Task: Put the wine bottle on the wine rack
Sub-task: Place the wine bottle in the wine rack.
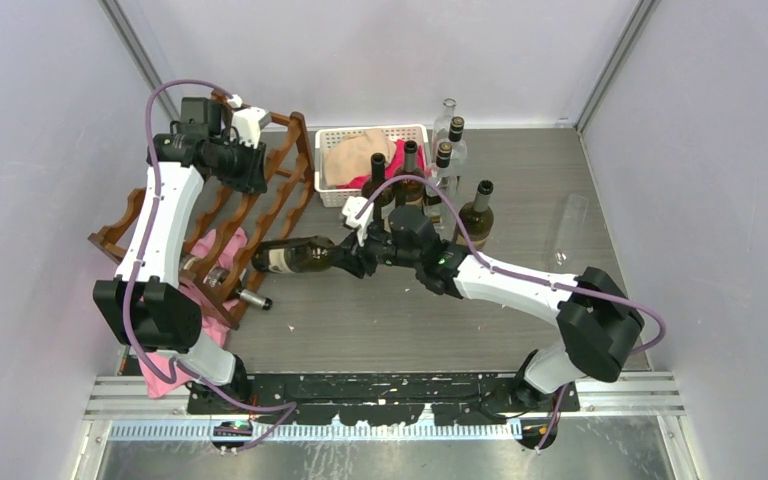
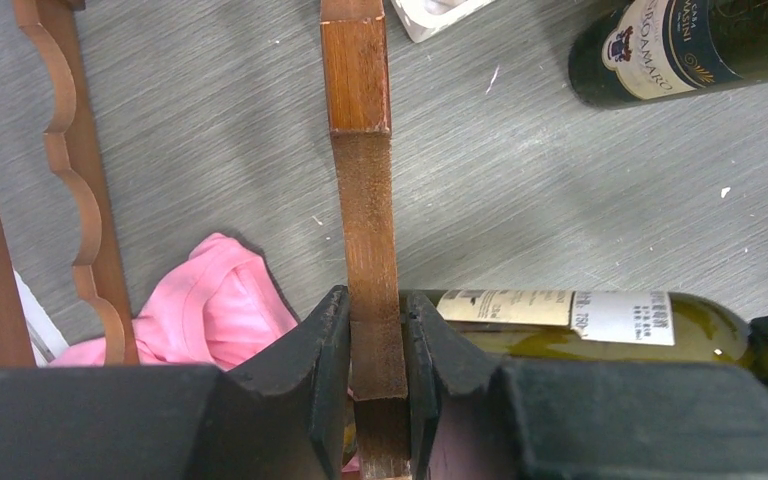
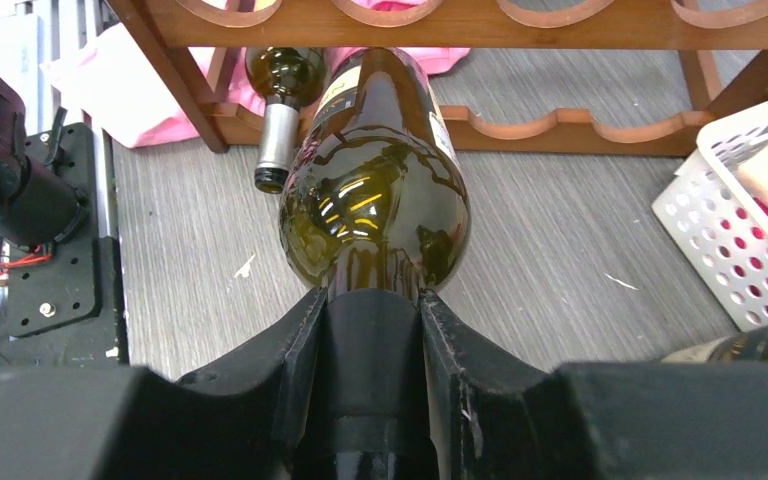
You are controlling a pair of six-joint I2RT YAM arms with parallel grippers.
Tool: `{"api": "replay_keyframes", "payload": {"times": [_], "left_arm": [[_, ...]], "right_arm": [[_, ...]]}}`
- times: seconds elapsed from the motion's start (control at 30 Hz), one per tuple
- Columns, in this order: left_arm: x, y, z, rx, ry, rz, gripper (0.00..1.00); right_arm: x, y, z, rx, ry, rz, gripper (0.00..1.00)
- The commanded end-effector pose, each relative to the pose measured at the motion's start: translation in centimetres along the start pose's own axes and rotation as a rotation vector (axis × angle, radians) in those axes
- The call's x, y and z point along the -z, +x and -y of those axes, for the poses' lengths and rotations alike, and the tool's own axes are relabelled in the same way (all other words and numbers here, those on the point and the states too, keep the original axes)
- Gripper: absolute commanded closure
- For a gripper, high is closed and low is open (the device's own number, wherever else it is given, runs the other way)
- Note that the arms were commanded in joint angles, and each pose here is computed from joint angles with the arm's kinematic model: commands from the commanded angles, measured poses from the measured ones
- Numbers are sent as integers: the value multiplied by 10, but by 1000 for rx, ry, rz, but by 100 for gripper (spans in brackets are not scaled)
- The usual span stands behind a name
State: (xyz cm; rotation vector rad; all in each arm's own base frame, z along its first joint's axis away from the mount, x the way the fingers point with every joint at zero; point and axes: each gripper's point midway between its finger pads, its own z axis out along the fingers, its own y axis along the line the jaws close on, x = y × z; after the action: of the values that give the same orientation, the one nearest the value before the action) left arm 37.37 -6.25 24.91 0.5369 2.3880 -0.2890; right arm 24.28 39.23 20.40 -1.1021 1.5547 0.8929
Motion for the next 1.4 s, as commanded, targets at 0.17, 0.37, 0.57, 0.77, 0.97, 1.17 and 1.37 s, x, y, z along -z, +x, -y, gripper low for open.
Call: {"api": "replay_keyframes", "payload": {"times": [0.17, 0.37, 0.57, 0.77, 0.97, 1.17, 1.37], "left_arm": [[15, -6, 33, 17, 128, 53, 77], [15, -4, 36, 22, 144, 49, 79], [13, -4, 39, 24, 165, 47, 80], [10, -2, 41, 30, 177, 40, 80], [9, -4, 41, 37, 184, 43, 80], [11, -7, 43, 40, 190, 51, 79], [9, -10, 40, 62, 176, 64, 77]], "right_arm": [[-9, -91, 1, 31, 39, 348, 99], [-15, -87, 12, -5, 100, 392, 99], [-26, -67, 11, -32, 115, 395, 99], [-39, -36, 6, -11, 114, 354, 99], [-58, 14, -4, 80, 139, 256, 97], [-81, 43, -3, 105, 159, 192, 94], [-111, 67, -4, 144, 154, 146, 85]]}}
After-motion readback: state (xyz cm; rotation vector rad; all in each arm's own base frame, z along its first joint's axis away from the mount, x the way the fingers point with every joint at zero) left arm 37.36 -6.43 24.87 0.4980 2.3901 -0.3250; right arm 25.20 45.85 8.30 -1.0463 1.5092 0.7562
